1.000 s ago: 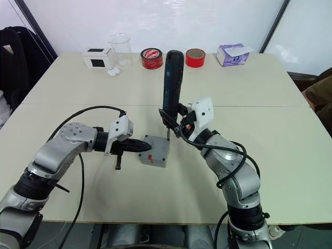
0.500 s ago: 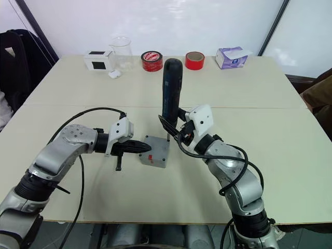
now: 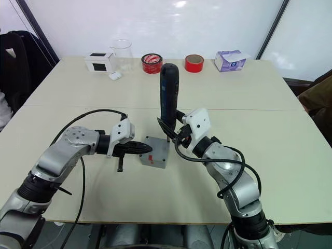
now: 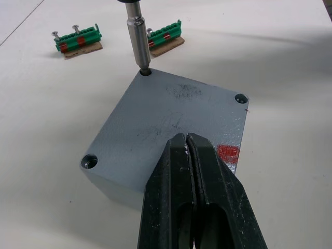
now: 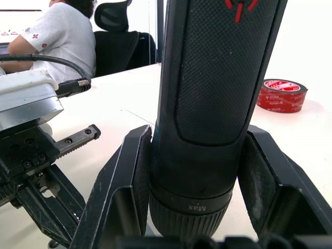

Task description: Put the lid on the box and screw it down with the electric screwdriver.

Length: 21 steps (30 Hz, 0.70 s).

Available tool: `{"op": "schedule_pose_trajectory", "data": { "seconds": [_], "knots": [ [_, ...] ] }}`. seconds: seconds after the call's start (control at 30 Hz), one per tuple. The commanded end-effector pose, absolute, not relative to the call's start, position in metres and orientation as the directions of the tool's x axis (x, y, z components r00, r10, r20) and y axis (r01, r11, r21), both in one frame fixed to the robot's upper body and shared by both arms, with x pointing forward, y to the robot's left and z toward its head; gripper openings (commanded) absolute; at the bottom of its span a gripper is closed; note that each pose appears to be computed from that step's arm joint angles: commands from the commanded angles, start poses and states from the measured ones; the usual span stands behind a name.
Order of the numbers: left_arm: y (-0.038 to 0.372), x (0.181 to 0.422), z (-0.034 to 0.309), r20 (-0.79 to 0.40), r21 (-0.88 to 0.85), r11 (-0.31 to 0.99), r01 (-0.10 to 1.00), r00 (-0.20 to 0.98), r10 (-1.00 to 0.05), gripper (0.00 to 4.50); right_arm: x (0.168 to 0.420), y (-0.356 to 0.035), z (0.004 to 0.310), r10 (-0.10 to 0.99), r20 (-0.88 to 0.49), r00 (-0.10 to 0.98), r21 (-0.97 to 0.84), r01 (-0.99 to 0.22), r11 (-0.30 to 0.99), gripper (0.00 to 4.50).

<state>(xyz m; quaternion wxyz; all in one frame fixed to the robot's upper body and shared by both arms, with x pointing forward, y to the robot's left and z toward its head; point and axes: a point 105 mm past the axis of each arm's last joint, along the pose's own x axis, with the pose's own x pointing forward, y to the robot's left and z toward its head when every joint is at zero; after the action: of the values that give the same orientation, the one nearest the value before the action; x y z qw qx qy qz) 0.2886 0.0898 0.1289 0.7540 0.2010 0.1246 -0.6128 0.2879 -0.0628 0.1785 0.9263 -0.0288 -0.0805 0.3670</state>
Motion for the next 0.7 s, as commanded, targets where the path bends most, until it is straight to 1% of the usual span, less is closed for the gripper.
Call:
{"op": "schedule_pose_trajectory", "data": {
  "seconds": [0.03,0.3,0.47,0.57,0.6,0.7],
  "knots": [
    [0.088,0.286,0.122,-0.457,0.135,0.162,0.977,0.207,-0.865,0.00,0.289,-0.061,0.144,0.698,0.004,0.716,-0.041,-0.698,0.715,1.79],
    [0.087,0.287,0.121,-0.452,0.134,0.163,0.978,0.206,-0.868,0.00,0.291,-0.061,0.149,0.697,0.018,0.716,-0.047,-0.696,0.716,1.79],
    [0.085,0.288,0.121,-0.445,0.139,0.167,0.976,0.213,-0.870,0.00,0.292,-0.064,0.163,0.698,0.055,0.714,-0.060,-0.696,0.716,1.79],
    [0.083,0.288,0.120,-0.434,0.133,0.172,0.976,0.213,-0.875,0.00,0.292,-0.067,0.203,0.710,0.152,0.688,-0.073,-0.708,0.702,1.79],
    [0.082,0.289,0.120,-0.431,0.131,0.173,0.976,0.213,-0.877,0.00,0.293,-0.069,0.211,0.707,0.170,0.686,-0.072,-0.707,0.704,1.79],
    [0.079,0.290,0.123,-0.395,0.109,0.196,0.975,0.223,-0.891,0.00,0.296,-0.084,0.254,0.709,0.224,0.668,-0.078,-0.713,0.697,1.79]
  ]
}}
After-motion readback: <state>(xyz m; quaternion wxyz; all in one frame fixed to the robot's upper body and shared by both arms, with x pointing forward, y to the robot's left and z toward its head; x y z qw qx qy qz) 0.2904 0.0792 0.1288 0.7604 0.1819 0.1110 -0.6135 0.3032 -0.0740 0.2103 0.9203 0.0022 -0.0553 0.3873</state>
